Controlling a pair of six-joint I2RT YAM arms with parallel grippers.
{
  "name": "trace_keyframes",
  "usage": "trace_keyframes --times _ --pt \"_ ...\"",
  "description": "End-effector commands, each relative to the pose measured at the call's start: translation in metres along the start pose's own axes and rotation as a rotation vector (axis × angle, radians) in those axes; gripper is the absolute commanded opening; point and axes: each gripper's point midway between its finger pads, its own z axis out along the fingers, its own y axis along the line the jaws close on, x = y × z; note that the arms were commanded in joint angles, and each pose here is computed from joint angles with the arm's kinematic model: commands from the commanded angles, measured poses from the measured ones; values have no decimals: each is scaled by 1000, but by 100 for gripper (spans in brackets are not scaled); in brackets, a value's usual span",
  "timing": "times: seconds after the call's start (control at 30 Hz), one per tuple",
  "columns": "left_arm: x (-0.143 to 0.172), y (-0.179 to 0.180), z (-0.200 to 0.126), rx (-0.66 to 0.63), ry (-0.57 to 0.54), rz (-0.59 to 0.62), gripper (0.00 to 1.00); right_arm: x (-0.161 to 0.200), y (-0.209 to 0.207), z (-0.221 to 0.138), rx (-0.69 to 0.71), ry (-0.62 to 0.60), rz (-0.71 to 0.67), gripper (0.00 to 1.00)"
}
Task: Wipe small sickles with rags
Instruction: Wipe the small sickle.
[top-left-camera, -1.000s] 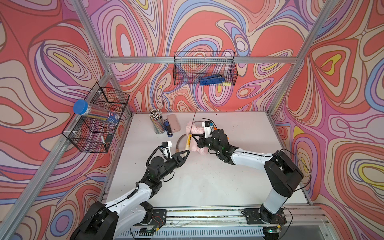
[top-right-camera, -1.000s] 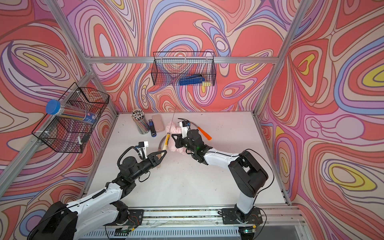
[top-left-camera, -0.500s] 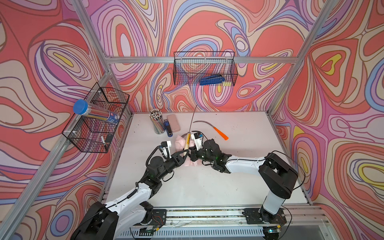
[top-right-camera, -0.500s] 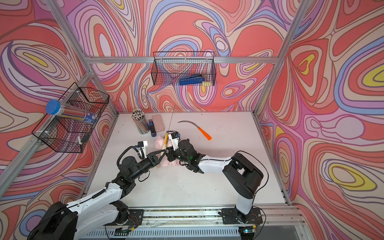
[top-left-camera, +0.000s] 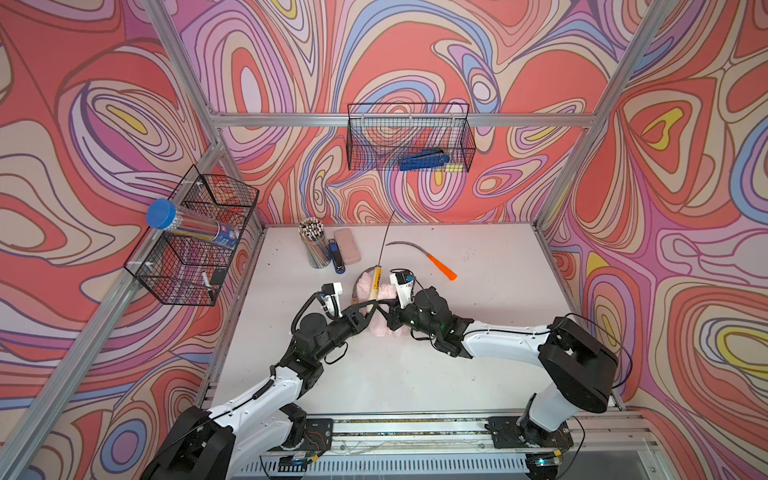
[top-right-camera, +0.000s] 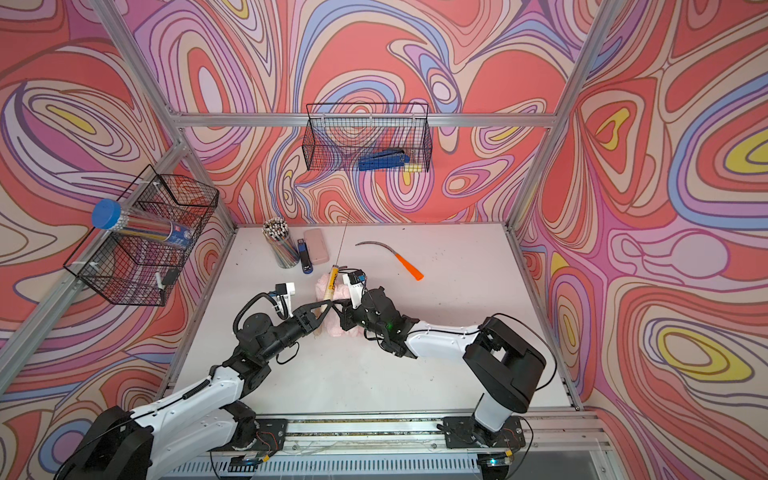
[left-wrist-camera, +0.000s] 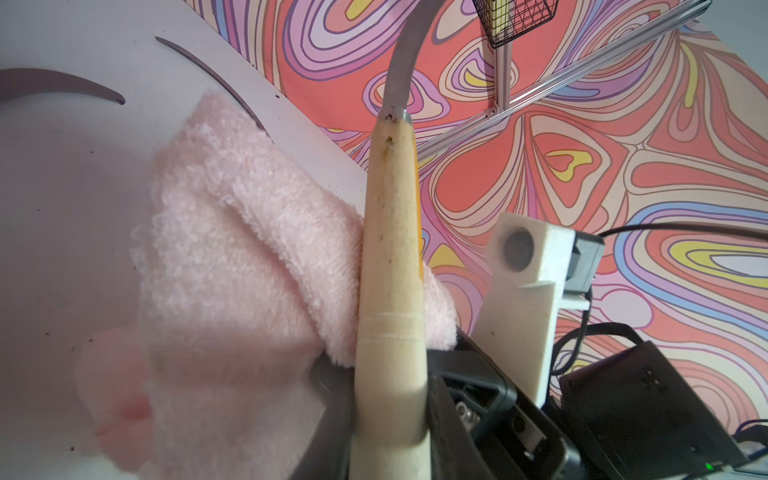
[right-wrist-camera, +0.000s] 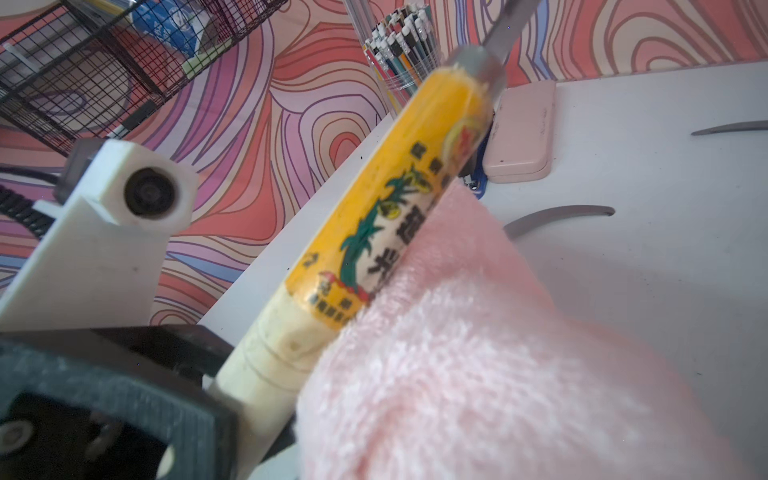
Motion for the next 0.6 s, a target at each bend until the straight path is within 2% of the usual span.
trace_keyframes --times 0.0,0.23,0.43,0.57 --pt "-1 -5 1 22 3 -1 0 -48 -7 -2 54 -108 -25 0" --pt "-2 -4 2 14 5 3 0 -72 -40 -9 131 -137 21 0" --pt "-2 0 1 -5 2 0 0 -65 -39 -9 113 -120 25 0" --pt "0 7 3 -25 8 -14 0 -74 -38 -2 128 -112 7 0"
